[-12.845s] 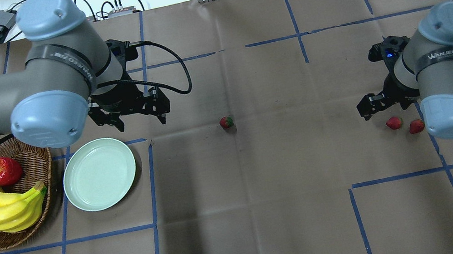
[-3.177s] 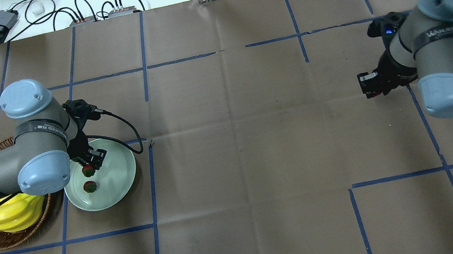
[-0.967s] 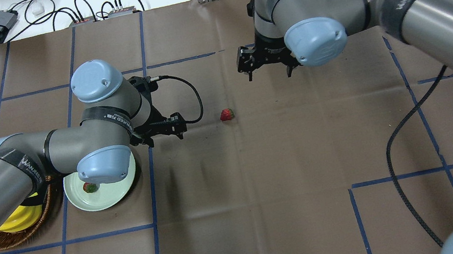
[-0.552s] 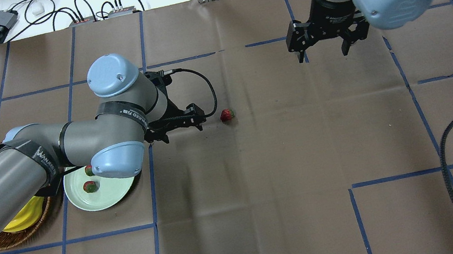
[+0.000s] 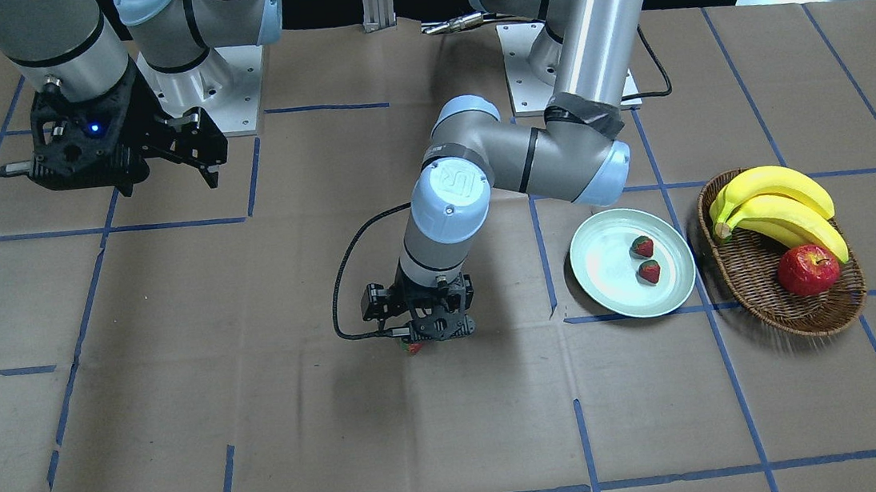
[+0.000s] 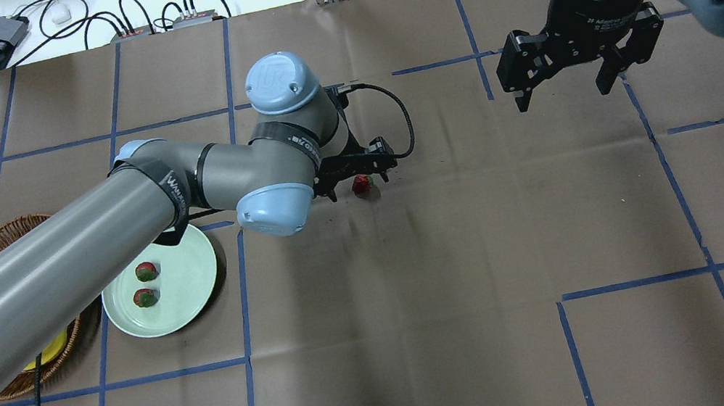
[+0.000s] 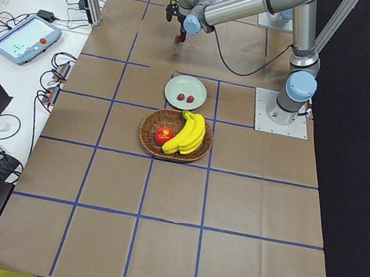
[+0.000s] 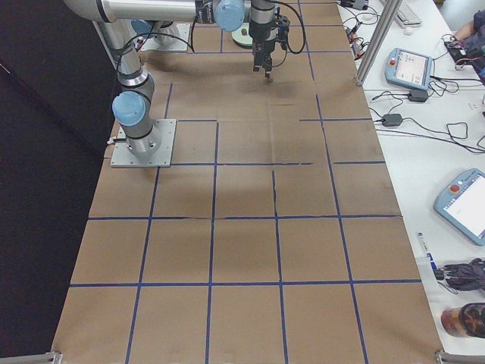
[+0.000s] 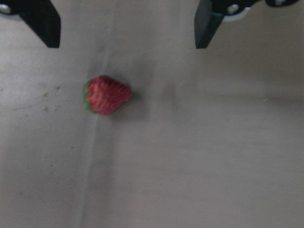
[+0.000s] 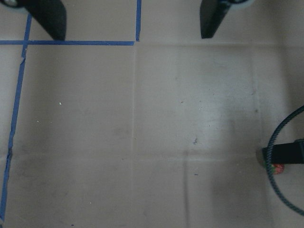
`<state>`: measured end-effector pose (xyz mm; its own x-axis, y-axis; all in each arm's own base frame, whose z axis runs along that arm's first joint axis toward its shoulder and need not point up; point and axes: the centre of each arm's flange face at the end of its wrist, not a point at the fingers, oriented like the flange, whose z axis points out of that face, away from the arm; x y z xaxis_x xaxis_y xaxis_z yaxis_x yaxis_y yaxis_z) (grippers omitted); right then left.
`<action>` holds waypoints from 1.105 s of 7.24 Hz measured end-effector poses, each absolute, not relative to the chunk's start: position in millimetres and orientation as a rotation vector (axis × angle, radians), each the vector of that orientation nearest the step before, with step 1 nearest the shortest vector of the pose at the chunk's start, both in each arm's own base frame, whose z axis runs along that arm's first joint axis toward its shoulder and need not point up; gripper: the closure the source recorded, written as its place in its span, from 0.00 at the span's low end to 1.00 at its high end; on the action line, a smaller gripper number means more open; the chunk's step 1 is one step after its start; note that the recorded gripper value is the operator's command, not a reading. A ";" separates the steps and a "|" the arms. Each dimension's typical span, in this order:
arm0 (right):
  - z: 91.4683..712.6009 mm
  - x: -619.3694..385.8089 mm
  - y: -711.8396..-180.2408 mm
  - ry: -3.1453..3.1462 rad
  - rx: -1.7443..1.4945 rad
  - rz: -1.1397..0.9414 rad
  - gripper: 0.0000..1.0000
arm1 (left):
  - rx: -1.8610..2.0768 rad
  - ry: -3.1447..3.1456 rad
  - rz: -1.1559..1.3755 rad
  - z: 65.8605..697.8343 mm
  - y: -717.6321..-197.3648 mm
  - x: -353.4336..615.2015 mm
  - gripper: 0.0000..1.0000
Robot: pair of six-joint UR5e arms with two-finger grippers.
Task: Collect all strawberries into plate
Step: 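Grasp the last strawberry with the left gripper, then carry the strawberry onto the plate and open the left gripper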
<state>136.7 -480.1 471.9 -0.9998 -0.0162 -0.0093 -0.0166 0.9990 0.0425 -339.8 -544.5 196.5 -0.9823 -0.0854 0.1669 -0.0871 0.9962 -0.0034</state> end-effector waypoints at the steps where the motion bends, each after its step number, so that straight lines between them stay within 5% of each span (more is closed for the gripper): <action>1: 477.2 135.5 -477.5 3.136 -0.027 0.050 0.00 | 0.113 -2.973 0.014 193.0 -545.8 -346.7 0.10; 4: 489.6 132.0 -464.8 3.140 -0.018 0.016 0.00 | 0.101 -2.989 0.009 179.7 -552.0 -348.9 0.09; 6: 494.5 131.1 -459.9 3.141 -0.014 0.001 0.00 | 0.111 -3.028 0.027 171.0 -558.5 -343.9 0.46; 8: 495.8 127.2 -459.7 3.142 0.000 -0.002 0.00 | 0.125 -3.036 0.036 170.4 -560.1 -343.2 0.97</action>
